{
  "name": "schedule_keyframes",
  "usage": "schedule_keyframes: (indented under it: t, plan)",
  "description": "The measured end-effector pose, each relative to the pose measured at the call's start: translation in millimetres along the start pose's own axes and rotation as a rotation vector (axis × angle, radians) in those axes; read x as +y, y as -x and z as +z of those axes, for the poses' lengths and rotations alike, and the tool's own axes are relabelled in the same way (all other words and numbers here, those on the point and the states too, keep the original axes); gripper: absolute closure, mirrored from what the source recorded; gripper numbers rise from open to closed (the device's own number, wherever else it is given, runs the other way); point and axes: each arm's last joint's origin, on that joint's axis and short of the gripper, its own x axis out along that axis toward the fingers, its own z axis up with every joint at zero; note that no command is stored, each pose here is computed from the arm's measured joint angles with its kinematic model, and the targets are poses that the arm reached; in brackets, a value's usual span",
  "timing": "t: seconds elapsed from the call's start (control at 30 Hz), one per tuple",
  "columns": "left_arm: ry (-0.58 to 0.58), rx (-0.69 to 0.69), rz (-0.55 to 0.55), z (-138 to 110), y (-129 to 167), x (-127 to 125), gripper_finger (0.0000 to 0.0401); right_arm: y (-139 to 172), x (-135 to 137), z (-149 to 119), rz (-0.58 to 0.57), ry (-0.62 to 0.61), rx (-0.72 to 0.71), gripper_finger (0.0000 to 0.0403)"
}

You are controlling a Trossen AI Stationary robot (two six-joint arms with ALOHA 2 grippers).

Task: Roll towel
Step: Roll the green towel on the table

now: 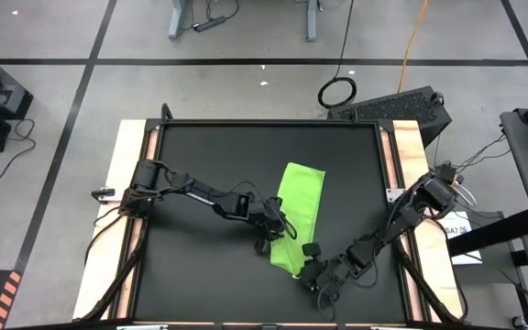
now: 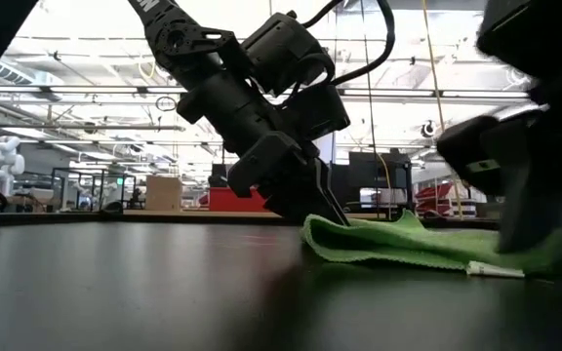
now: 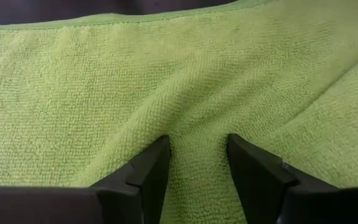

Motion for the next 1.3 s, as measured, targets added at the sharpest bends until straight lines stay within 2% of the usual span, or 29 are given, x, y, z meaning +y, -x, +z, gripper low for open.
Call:
schedule_keyframes:
  t: [0.1,0.2,0.4,0.57,0.67,0.8,0.93,1.07,1.17,1.3]
  plan:
    - [0.002,0.007,0.008,-1.0,0.1,0.5,0.0231,3.8,10.2,7.3,0.027,0.016,0.025,0.0305]
    - [0.003,0.012,0.012,-1.4,0.0,0.8,0.0231,8.8,19.1,15.8,-0.001,0.046,0.052,0.0305]
    - [0.001,0.012,0.01,0.1,0.4,0.4,0.0231,27.7,35.4,29.1,-0.16,0.141,0.14,0.0305]
    - [-0.015,0.03,0.006,12.6,6.5,-2.3,0.0231,41.3,43.3,31.7,-0.346,0.183,0.101,0.0298]
    - [-0.045,0.062,-0.005,20.7,14.3,-6.6,0.0231,43.1,45.2,26.5,-0.391,0.15,0.079,0.0269]
    - [-0.105,0.061,-0.023,31.3,24.1,-20.0,0.023,39.0,43.2,14.9,-0.416,0.082,0.068,0.021]
    - [-0.154,0.057,-0.022,36.7,30.7,-35.1,0.0218,30.5,44.6,7.7,-0.435,0.096,0.008,0.0176]
    - [-0.179,0.073,-0.043,38.0,34.6,-48.7,0.0195,15.3,40.1,-2.6,-0.426,0.119,-0.004,0.0181]
    - [-0.206,0.108,-0.068,36.4,36.7,-61.3,0.018,4.8,36.0,-10.5,-0.458,0.14,0.021,0.0199]
    - [-0.226,0.161,-0.098,31.9,38.8,-75.7,0.0171,2.9,35.8,-11.7,-0.519,0.141,-0.02,0.0224]
